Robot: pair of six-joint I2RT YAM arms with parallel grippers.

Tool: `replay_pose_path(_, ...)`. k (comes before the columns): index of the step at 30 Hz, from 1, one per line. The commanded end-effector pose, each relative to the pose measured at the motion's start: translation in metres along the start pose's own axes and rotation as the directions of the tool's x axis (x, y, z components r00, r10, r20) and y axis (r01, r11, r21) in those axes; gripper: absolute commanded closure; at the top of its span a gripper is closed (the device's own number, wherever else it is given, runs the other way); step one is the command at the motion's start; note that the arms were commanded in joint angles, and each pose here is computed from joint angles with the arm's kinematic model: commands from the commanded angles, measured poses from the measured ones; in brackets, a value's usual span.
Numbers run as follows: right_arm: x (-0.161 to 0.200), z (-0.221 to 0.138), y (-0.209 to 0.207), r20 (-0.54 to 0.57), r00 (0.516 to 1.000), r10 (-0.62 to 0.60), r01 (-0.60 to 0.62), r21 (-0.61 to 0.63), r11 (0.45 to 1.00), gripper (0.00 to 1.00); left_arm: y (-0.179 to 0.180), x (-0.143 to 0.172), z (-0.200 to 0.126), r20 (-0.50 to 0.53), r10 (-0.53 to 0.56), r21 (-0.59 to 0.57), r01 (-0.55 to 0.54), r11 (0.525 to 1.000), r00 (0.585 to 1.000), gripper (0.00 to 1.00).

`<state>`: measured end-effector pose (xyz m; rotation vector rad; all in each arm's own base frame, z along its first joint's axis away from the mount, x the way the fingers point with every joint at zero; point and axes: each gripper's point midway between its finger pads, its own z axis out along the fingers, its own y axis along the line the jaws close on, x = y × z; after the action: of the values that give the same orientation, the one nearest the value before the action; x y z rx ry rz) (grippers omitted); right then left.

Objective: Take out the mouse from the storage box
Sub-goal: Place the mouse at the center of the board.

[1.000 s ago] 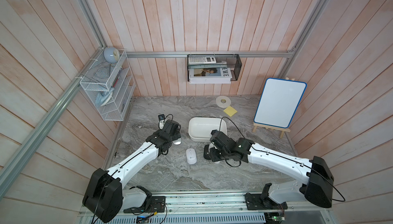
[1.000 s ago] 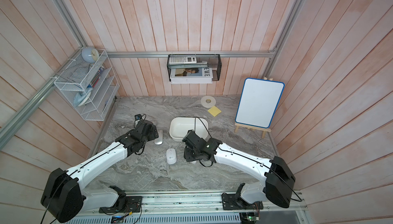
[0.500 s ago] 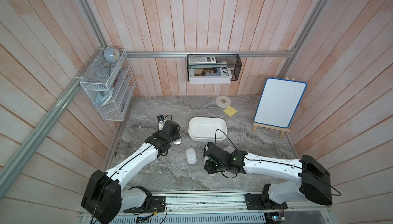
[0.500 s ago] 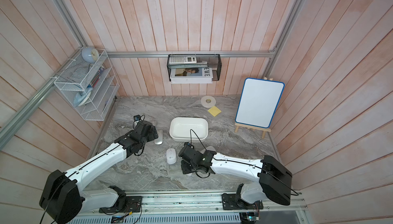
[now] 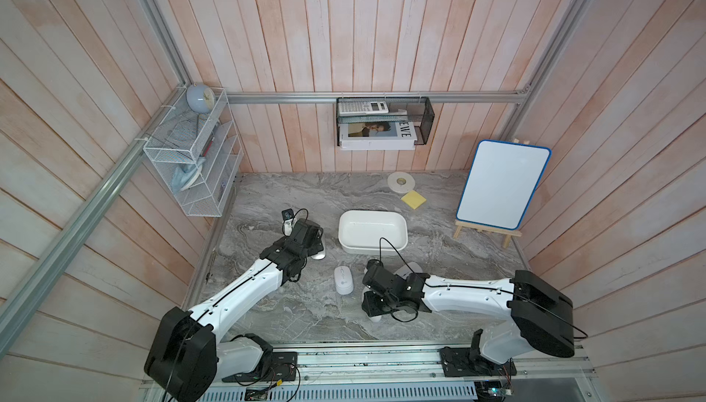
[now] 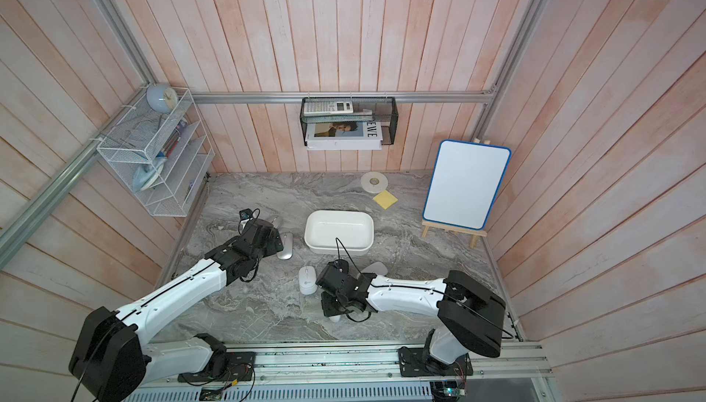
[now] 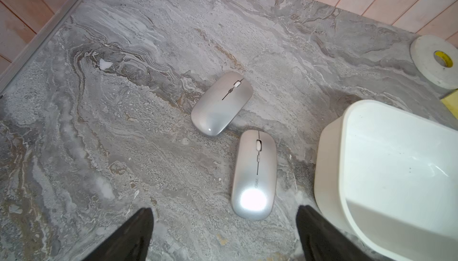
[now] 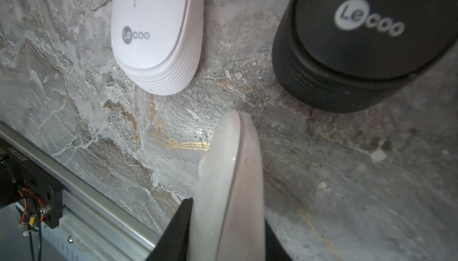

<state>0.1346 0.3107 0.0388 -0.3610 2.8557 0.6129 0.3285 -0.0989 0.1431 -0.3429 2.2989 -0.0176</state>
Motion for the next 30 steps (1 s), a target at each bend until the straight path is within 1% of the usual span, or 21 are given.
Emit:
replay_pose_path(1,0.007,0.008,-0.004,-0.024,0.999,0.047,-0.047,-0.008,0.999,0.82,0.003,0.002,-0.004,0.002,0.002,-0.004,-0.002,1.000,1.000,0.04)
replay_pose_path(2,0.007,0.008,-0.006,-0.025,0.998,0.058,-0.058,-0.009,0.998,0.82,0.003,0.002,-0.003,0.002,0.003,-0.007,-0.003,1.000,1.000,0.04)
replay_pose_path(5,0.008,0.007,-0.014,-0.017,0.995,0.094,-0.094,-0.007,0.996,0.75,0.005,0.002,-0.004,0.004,0.006,-0.010,-0.006,1.000,1.000,0.04)
replay_pose_path(12,0.009,0.003,-0.032,0.014,0.986,0.166,-0.166,-0.015,0.986,0.65,0.007,0.001,-0.005,0.010,0.010,-0.017,-0.010,1.000,1.000,0.04)
replay_pose_path(15,0.009,0.001,-0.036,0.024,0.983,0.181,-0.181,-0.018,0.983,0.60,0.005,0.000,-0.006,0.012,0.005,-0.011,-0.005,1.000,1.000,0.04)
replay_pose_path(18,0.009,-0.001,-0.041,0.036,0.979,0.200,-0.199,-0.018,0.980,0.53,0.005,-0.001,-0.006,0.014,0.003,-0.010,-0.003,1.000,1.000,0.04)
replay_pose_path(21,0.009,-0.004,-0.044,0.048,0.976,0.211,-0.211,-0.020,0.977,0.49,0.005,-0.002,-0.007,0.016,0.000,-0.007,0.000,1.000,1.000,0.04)
replay_pose_path(25,0.009,-0.006,-0.048,0.057,0.974,0.220,-0.220,-0.020,0.975,0.49,0.005,-0.003,-0.008,0.018,0.003,-0.007,-0.002,1.000,1.000,0.04)
replay_pose_path(30,0.007,-0.012,-0.052,0.076,0.972,0.221,-0.221,-0.003,0.975,0.39,0.004,-0.006,-0.009,0.015,0.014,-0.011,-0.014,1.000,1.000,0.04)
